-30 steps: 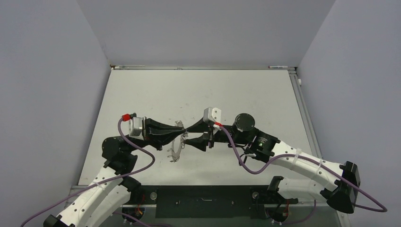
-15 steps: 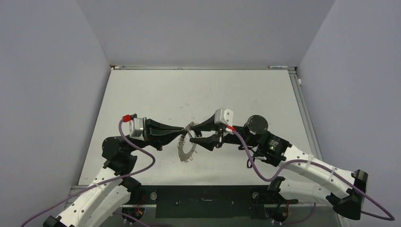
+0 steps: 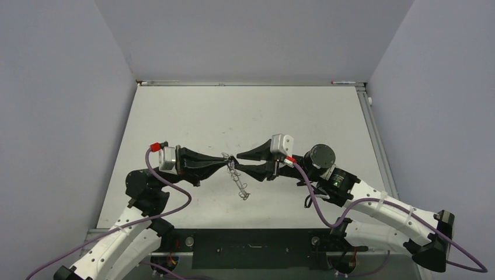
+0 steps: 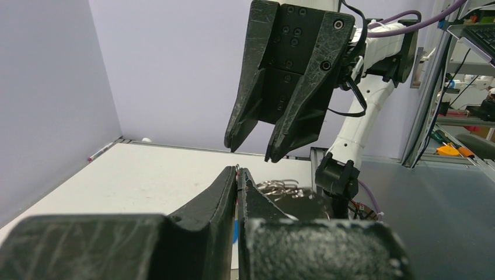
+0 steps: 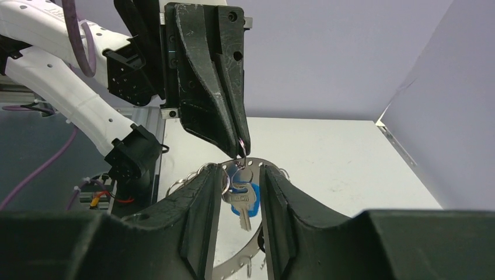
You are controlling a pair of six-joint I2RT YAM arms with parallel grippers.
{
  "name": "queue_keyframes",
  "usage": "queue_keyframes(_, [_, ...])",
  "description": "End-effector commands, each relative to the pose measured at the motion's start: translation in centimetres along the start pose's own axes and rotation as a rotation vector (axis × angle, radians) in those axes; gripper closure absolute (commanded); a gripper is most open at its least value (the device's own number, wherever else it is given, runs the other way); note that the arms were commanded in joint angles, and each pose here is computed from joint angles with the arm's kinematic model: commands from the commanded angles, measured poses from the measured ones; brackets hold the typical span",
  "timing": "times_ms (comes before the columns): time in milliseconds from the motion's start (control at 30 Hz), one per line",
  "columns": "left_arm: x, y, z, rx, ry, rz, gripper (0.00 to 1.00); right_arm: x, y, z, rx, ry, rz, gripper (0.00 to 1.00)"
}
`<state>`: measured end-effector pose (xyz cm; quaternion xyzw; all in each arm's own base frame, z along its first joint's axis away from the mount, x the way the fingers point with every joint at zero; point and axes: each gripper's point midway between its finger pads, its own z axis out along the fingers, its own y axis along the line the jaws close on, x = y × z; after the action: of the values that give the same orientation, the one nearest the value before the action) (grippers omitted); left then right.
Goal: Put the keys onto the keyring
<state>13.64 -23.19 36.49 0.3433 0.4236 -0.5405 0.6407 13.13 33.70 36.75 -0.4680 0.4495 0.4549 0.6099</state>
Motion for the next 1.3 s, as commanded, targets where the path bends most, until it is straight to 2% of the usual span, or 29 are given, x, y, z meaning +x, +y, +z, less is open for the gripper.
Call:
queue_keyframes(0, [-1.5,-0.8,0.0,0.035,-0.051,0.044,1.0,-1.5,-0.5,0.6,0.0,-0.071,-0.033,0.7])
queue_keyframes(767, [-1.5,-1.2,0.0,0.054,-0.047,0.051,1.0,-1.1,-0.3,2.4,-0.051,-0.062,-0.015,0.78])
queue_keyframes(1000, [-1.5,-1.4,0.0,0.067,-0.044,0.052,1.0,-1.0,-0.2,2.5,-0.065,-0.062,-0.018,0.86])
queue_keyframes(1100, [-1.4,-1.5,0.0,0.069,-0.041,0.049,1.0,-1.0,-0.2,2.5,-0.066,-0.064,-0.022,0.94])
queue_keyframes(1267, [-1.4,-1.5,0.0,0.074,-0.041,0.05,1.0,-1.2,-0.2,2.5,-0.068,-0.074,-0.034,0.95])
